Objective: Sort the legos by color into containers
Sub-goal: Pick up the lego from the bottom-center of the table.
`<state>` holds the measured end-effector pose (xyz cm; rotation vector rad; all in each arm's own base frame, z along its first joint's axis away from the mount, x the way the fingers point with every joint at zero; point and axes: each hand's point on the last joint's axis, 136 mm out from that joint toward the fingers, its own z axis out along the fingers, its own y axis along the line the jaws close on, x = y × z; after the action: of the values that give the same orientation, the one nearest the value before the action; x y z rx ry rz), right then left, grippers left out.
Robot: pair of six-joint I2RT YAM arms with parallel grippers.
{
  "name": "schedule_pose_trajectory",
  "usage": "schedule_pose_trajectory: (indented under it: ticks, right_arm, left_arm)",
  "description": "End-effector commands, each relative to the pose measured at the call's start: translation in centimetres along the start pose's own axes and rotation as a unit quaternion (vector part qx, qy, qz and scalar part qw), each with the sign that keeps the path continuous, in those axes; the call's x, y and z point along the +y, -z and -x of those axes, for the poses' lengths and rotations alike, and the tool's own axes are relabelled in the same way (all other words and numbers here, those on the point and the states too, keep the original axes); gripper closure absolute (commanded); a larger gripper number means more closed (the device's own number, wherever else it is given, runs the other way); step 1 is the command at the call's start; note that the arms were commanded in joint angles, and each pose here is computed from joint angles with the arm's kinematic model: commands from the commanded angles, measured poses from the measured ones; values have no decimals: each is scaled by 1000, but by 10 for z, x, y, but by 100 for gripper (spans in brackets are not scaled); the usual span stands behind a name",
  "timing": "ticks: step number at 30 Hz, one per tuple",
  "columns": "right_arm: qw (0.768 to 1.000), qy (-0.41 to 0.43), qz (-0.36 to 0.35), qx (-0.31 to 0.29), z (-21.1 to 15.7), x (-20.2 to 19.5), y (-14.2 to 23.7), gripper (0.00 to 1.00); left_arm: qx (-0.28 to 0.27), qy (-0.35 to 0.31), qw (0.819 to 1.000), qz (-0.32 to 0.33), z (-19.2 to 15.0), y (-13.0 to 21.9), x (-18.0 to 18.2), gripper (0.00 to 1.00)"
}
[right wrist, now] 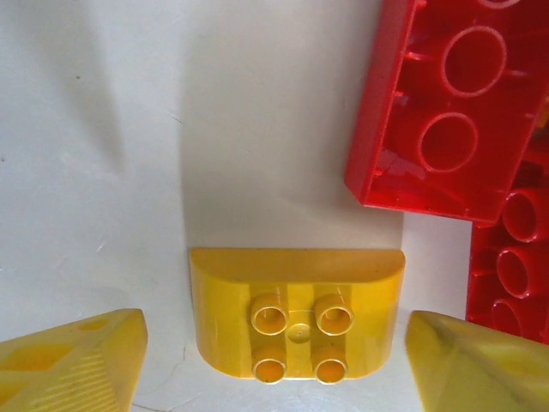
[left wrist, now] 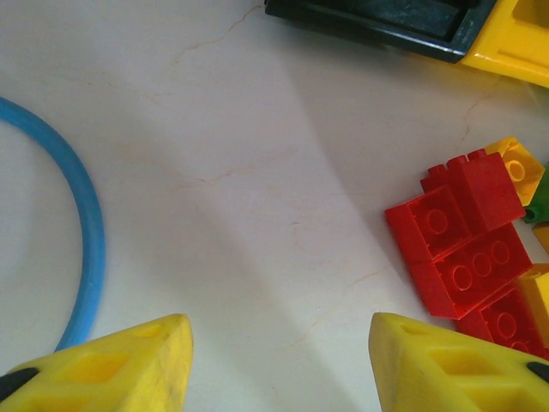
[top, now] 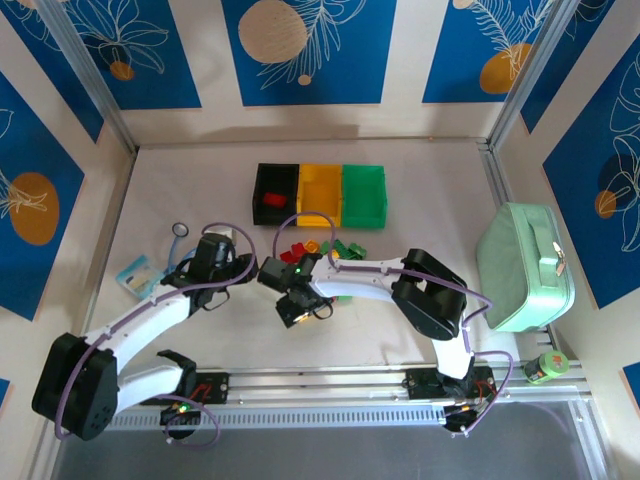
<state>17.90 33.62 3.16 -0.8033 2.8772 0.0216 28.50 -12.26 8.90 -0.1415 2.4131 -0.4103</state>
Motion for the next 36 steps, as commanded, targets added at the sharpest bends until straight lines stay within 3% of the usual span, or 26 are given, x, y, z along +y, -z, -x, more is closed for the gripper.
schedule_pose_trajectory:
  ticks: [1, 28, 33, 36]
  right_arm:
    - [1000, -13, 1, 5, -1, -2, 4, 18]
    - [998, -21, -23, 61, -26, -3, -33, 25]
    - [998, -25, -24, 56, -23, -2, -30, 39]
    - [999, -23, -22, 42, -16, -2, -19, 40]
  left_arm:
    - [-11, -2, 1000, 5, 2, 4, 1, 44]
    - [-15, -3, 1000, 12, -1, 8, 7, 44]
    - [-15, -3, 1000, 11, 0, 9, 6, 44]
    - [-20, -6, 1000, 14, 2, 12, 7, 44]
